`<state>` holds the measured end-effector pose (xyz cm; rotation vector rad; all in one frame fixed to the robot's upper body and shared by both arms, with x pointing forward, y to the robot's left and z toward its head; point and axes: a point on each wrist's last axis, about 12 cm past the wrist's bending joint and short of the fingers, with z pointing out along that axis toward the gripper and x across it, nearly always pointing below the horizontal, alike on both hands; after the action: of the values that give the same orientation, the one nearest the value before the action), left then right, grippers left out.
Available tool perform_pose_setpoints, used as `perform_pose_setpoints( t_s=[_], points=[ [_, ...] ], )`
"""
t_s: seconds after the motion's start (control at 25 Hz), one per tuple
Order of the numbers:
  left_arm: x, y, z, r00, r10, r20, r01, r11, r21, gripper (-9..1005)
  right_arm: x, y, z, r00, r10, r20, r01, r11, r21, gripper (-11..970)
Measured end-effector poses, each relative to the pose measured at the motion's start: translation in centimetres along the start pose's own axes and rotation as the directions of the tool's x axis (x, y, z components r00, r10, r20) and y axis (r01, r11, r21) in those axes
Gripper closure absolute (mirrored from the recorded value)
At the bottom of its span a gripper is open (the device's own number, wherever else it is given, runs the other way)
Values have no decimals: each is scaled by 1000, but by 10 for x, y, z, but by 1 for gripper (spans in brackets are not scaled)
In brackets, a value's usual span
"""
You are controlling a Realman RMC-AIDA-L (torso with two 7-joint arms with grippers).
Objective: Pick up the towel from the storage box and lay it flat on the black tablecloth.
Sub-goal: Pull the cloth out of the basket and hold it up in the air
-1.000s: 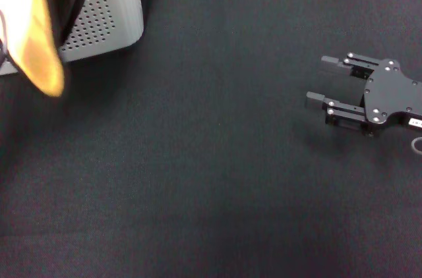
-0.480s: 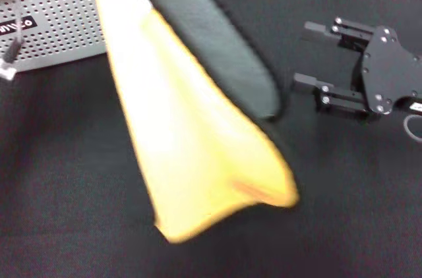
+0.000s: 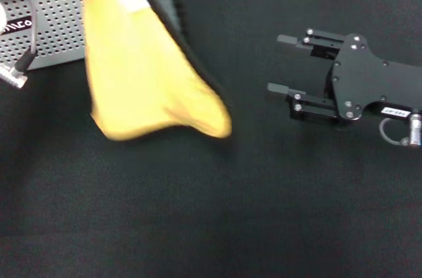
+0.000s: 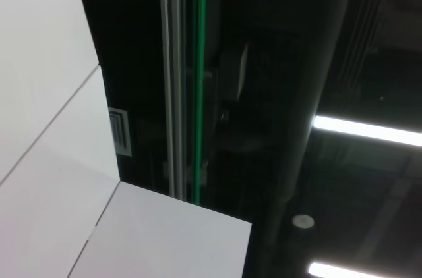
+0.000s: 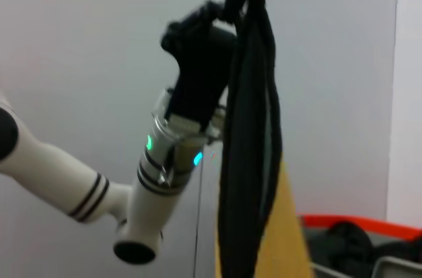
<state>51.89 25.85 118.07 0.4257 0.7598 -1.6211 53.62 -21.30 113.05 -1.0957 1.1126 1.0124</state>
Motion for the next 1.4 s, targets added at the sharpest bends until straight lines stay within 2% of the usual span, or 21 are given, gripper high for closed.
perform_pose_setpoints(
  t_s=[0.44, 0.88, 1.12, 1.4],
  points=[
    [-1, 5, 10, 1000, 7, -9, -7, 999, 31, 998, 3, -2, 9, 1000, -24, 1, 24, 1000, 14, 477],
    [2, 6, 8, 1000, 23, 4, -23, 1000, 12, 998, 3, 15, 25, 998, -15, 68, 18, 999, -47, 480],
    [4, 6, 7, 999, 38, 9, -38, 999, 3, 998, 2, 17, 26, 996, -16, 91, 21, 998, -56, 478],
    [5, 13, 11, 998, 55, 25, -55, 998, -13, 998, 8, 15, 30, 998, -15, 57, 16, 1000, -24, 477]
  ],
)
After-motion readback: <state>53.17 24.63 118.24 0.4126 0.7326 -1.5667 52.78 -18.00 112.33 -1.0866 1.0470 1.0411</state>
